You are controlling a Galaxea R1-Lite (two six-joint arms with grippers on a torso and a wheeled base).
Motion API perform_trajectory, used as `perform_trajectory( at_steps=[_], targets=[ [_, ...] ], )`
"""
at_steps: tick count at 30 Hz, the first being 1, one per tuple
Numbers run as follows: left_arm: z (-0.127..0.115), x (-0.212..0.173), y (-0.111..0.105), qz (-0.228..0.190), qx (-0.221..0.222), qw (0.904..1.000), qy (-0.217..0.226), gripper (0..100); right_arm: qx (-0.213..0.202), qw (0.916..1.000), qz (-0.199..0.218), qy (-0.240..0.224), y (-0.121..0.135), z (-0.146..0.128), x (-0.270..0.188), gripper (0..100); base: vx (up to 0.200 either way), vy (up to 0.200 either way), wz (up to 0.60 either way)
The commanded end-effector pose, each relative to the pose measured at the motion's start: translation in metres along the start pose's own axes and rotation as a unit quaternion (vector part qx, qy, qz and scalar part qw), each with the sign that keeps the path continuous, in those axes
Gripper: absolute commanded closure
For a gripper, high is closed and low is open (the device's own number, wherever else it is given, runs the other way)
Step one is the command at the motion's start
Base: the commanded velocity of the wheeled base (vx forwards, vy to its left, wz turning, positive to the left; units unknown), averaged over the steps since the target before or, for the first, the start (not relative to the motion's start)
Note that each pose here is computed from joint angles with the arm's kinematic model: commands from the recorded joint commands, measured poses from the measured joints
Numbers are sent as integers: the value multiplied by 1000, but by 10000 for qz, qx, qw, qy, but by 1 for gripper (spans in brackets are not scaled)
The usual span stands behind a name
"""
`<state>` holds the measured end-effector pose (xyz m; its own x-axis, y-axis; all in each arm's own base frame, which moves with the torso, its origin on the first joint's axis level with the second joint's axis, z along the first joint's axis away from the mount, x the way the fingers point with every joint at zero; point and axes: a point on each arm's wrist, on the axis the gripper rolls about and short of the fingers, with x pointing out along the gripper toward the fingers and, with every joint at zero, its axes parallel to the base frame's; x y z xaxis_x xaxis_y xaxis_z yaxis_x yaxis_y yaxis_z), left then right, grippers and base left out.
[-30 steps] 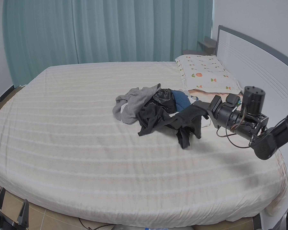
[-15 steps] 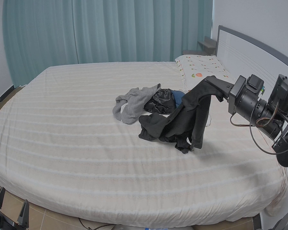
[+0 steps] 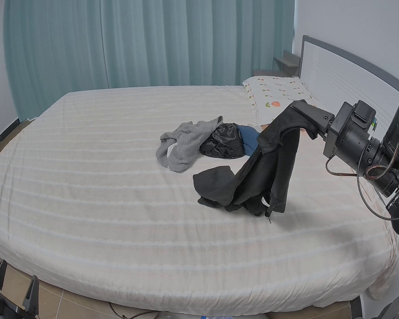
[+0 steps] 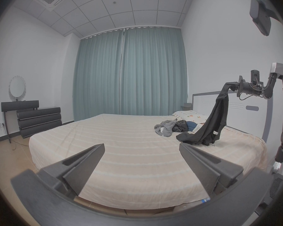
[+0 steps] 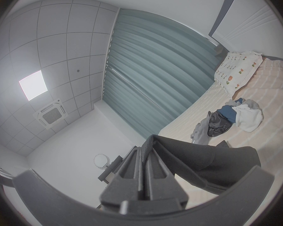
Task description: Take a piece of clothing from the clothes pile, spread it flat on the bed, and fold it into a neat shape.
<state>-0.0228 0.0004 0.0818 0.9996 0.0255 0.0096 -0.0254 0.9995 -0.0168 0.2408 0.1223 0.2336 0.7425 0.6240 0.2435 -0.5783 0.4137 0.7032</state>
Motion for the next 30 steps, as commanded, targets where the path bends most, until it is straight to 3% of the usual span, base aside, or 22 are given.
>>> perform_trajectory(
  at_steps=[1,2,3,4,5,7,8,9,10,12,17,22,24,30],
  targets=[
    [22,-7,0,89,-182,9977,-645,0,20,10000,-29,37,-2,-2,1,100,0,0,0],
    [42,-13,0,132,-307,9938,-1061,0,26,10000,-46,52,-3,-3,1,100,0,0,0],
    [105,-29,1,225,-841,9784,-1876,0,40,9999,-54,98,-4,-5,3,100,0,0,0],
    [113,-28,1,260,-911,9778,-1866,0,46,9999,-60,113,-5,-6,3,100,0,0,0],
    [132,-13,1,385,-973,9848,-1387,0,67,9998,-107,172,-9,-9,7,100,0,0,0],
    [127,10,0,327,-455,9973,-485,0,75,9995,-134,272,-11,-16,10,100,0,0,0],
    [124,14,-1,232,-337,9986,-331,0,73,9995,-139,287,-12,-17,10,100,0,0,0],
    [117,26,-2,-218,-78,9997,61,0,51,9994,-129,309,-11,-19,10,100,0,0,0],
    [116,28,-3,-248,-60,9996,100,0,51,9994,-124,314,-11,-19,10,100,0,0,0],
    [110,54,-8,-795,17,9943,705,0,40,9995,-106,300,-9,-18,9,100,0,0,0],
    [95,105,-21,-1205,258,9752,1840,0,14,9998,-53,214,-5,-14,9,100,0,0,0],
    [83,147,-37,-1413,240,9620,2323,0,13,9996,-45,278,-6,-16,8,100,0,0,0],
    [73,177,-54,-1594,103,9553,2489,0,19,9996,-24,288,-5,-18,10,100,0,0,0],
    [51,220,-97,-1973,-432,9391,2782,0,-115,9997,170,121,4,-9,15,100,0,0,0]
  ],
)
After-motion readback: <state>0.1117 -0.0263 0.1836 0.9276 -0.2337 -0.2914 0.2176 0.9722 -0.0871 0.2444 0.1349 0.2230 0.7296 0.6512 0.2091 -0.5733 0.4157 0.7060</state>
